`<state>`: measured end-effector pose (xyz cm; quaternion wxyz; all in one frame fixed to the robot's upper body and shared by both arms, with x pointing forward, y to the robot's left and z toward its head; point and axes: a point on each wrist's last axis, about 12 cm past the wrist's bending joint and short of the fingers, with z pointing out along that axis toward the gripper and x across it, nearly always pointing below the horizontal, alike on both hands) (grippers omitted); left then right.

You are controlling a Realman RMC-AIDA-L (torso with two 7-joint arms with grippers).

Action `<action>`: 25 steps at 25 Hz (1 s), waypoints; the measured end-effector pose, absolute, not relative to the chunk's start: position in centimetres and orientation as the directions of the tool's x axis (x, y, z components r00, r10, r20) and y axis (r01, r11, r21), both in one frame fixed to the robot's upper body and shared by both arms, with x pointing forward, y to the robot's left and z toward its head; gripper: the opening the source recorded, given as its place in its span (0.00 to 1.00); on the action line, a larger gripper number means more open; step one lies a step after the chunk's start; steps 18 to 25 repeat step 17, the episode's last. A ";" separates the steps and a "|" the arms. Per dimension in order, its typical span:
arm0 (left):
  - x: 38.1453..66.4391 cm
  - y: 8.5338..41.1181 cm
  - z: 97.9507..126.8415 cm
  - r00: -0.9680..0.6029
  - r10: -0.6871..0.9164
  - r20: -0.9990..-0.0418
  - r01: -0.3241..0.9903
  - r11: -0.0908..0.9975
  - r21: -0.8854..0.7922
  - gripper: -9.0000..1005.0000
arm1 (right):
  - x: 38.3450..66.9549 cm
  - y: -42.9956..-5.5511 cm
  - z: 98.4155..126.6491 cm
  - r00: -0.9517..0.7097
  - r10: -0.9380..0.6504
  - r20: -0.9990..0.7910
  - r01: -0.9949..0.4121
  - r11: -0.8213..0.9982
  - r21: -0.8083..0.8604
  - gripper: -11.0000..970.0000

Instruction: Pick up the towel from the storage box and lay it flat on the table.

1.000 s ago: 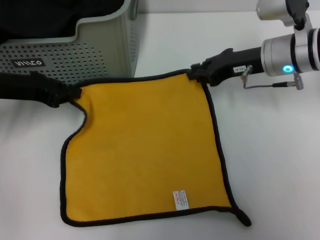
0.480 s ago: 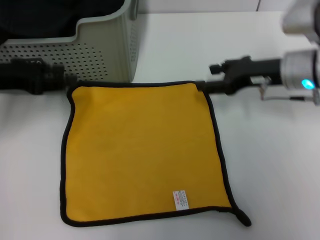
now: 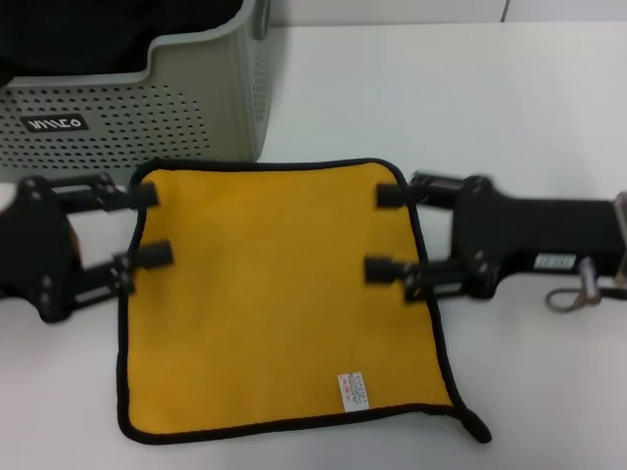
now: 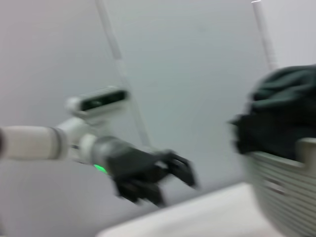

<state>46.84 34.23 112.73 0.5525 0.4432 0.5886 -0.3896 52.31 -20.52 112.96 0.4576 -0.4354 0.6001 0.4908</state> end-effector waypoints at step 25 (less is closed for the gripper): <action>48.2 33.7 113.3 -0.144 0.010 -0.990 0.969 0.207 -0.139 0.52 | 50.4 -16.8 112.9 -0.166 -0.048 -0.985 -0.985 -0.048 0.169 0.90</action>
